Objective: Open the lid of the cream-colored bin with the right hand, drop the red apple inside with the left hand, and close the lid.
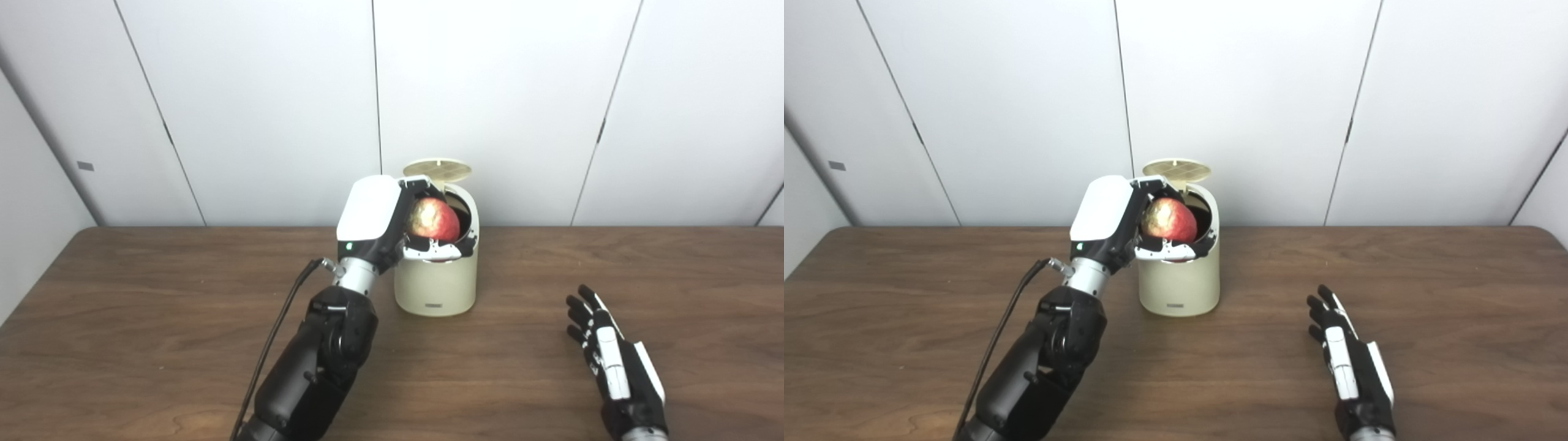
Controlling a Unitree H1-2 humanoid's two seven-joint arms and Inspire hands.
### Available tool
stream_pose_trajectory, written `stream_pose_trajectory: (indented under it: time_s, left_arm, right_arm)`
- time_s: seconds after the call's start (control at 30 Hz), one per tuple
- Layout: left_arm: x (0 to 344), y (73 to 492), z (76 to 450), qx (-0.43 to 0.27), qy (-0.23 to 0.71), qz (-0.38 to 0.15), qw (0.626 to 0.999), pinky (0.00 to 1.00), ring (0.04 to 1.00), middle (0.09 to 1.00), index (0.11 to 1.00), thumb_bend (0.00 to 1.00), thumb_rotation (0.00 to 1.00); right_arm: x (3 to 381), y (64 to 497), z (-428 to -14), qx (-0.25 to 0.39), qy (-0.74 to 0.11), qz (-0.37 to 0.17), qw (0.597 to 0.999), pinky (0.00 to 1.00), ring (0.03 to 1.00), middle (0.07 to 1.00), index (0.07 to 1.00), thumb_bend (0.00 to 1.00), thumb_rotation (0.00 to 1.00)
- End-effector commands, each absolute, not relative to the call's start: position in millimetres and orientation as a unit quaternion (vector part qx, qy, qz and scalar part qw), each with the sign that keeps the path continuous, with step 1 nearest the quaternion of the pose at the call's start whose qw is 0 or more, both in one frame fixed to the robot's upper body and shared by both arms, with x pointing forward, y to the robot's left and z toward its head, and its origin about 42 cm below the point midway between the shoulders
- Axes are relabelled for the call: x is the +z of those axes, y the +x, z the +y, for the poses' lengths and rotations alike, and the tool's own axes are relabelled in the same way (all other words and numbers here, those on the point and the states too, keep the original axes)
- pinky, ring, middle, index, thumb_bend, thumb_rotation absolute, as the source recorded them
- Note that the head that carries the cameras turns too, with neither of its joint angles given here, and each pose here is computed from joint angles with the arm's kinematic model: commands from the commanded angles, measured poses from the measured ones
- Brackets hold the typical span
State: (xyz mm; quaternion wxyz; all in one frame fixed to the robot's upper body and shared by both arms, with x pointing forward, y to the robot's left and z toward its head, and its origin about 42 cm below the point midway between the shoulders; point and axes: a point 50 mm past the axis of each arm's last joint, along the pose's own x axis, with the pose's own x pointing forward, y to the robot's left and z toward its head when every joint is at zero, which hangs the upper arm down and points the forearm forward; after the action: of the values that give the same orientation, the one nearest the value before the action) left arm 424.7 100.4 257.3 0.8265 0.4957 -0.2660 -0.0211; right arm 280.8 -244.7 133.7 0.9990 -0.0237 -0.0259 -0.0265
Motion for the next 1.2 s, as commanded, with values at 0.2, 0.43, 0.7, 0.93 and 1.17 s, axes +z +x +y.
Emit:
stream_pose_trajectory:
  time_s: [0.2, 0.43, 0.7, 0.93, 1.17]
  left_arm:
    - [283.9, 435.9, 89.1, -0.012, 0.543, -0.302, 0.783, 0.37, 0.51, 0.542, 0.452, 0.47, 0.0]
    - [282.1, 444.3, 93.4, -0.009, 0.542, -0.294, 0.788, 0.37, 0.492, 0.542, 0.467, 0.47, 0.0]
    - [279.8, 444.9, 84.6, 0.0, 0.534, -0.282, 0.797, 0.36, 0.486, 0.551, 0.478, 0.47, 0.0]
    - [273.7, 446.8, 85.9, 0.016, 0.561, -0.293, 0.774, 0.35, 0.482, 0.526, 0.484, 0.48, 0.0]
    - [272.9, 441.1, 83.7, 0.031, 0.595, -0.283, 0.752, 0.43, 0.566, 0.578, 0.485, 0.52, 0.03]
  right_arm:
    - [149.0, 287.3, -240.5, -0.014, -0.024, -0.061, 0.998, 0.93, 0.947, 0.921, 0.949, 0.7, 0.98]
    - [153.2, 285.0, -232.7, -0.006, -0.027, -0.059, 0.998, 0.92, 0.943, 0.914, 0.944, 0.67, 0.99]
    - [153.8, 283.0, -229.4, 0.0, -0.035, -0.057, 0.998, 0.92, 0.94, 0.906, 0.954, 0.65, 0.99]
    - [157.0, 281.3, -227.8, 0.007, -0.04, -0.054, 0.998, 0.89, 0.925, 0.894, 0.945, 0.64, 1.0]
    - [158.9, 281.2, -227.1, 0.011, -0.042, -0.052, 0.998, 0.88, 0.916, 0.881, 0.935, 0.62, 1.0]
